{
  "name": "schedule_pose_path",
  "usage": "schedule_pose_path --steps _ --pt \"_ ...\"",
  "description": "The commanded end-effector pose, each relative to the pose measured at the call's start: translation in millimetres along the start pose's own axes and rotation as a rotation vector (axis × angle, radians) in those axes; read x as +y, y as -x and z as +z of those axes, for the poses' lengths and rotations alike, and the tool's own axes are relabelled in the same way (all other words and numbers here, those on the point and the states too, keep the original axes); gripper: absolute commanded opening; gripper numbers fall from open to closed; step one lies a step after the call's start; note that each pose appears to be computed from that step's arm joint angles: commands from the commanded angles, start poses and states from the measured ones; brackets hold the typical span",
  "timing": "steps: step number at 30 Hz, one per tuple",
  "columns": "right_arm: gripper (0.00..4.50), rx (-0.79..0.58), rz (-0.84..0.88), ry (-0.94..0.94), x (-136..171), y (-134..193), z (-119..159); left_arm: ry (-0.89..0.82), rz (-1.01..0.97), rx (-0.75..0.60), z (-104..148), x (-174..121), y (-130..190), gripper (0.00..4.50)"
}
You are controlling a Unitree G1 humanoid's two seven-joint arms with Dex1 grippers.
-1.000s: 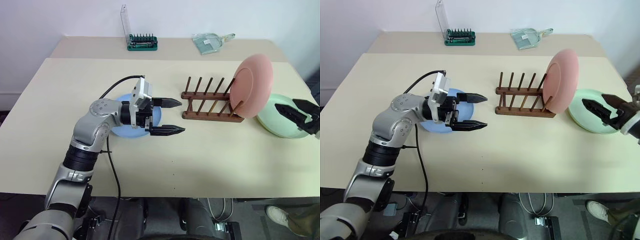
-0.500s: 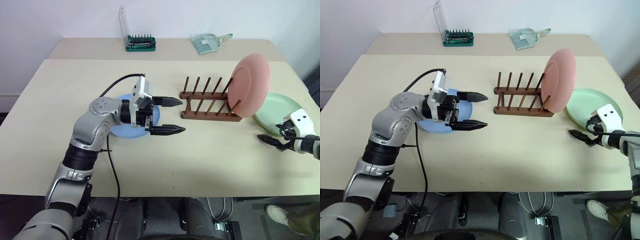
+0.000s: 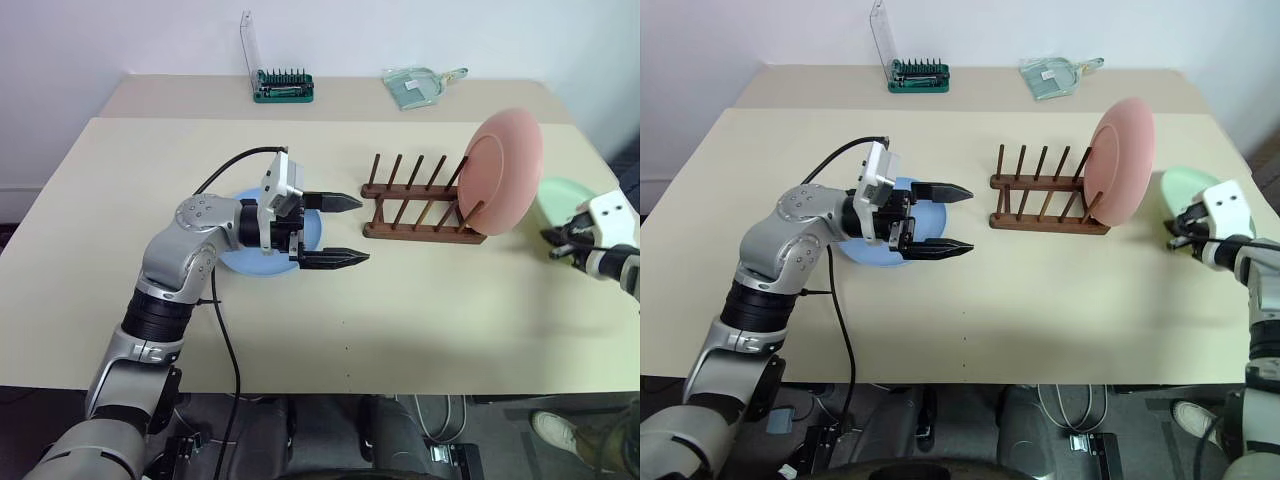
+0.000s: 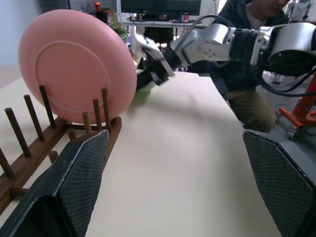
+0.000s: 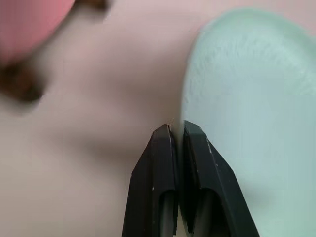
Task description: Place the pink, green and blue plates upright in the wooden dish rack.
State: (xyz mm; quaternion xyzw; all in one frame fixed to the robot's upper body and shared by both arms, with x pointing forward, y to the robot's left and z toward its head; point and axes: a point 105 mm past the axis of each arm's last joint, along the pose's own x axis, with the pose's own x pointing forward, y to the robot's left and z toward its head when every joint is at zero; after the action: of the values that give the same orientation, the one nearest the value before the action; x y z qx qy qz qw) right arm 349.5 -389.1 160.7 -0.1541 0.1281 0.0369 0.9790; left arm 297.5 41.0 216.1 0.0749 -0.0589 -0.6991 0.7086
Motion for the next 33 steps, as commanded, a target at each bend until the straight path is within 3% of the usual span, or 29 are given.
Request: schedule_pose_path --steps 1,3,4,8,14,19,22,23,26,29,33 --pt "0.03 -0.204 -0.28 0.018 -48.0 15.3 52.7 -0.039 -0.013 -0.018 8.9 -1.5 -2.5 4.5" --pt "0.03 -0.377 -0.395 -0.01 -64.8 27.2 88.4 -0.04 -0.014 -0.018 9.0 -0.8 -2.8 4.5" --pt "0.03 -0.475 -0.367 -0.054 -61.8 29.5 106.1 -0.041 -0.013 -0.018 9.0 -0.5 -2.8 4.5" --pt "0.03 -0.954 0.003 -0.448 -23.8 50.7 182.4 -0.041 -0.01 -0.019 9.2 0.7 -2.8 4.5" --pt "0.03 -1.177 0.49 -0.569 35.3 91.7 228.1 -0.037 -0.004 -0.023 9.1 0.3 -1.0 4.5" --pt "0.03 -1.157 0.779 -0.631 71.5 111.6 237.3 -0.034 0.002 -0.027 9.1 0.1 0.0 4.5" --pt "0.03 -1.063 0.903 -0.688 87.7 112.0 230.2 -0.033 0.006 -0.028 8.9 0.3 0.3 4.5" --pt "0.03 -0.969 0.966 -0.72 97.6 107.9 222.3 -0.033 0.006 -0.028 8.9 0.2 0.4 4.5" --pt "0.03 -0.844 1.008 -0.834 107.4 96.0 211.2 -0.033 0.009 -0.027 8.6 0.5 1.1 4.5" --pt "0.03 -0.714 0.976 -0.832 117.1 82.7 193.6 -0.031 0.006 -0.025 7.6 -0.4 0.9 4.5" --pt "0.03 -0.66 0.966 -0.842 125.3 78.0 181.2 -0.032 0.0 -0.025 7.8 -1.4 -0.4 4.5"
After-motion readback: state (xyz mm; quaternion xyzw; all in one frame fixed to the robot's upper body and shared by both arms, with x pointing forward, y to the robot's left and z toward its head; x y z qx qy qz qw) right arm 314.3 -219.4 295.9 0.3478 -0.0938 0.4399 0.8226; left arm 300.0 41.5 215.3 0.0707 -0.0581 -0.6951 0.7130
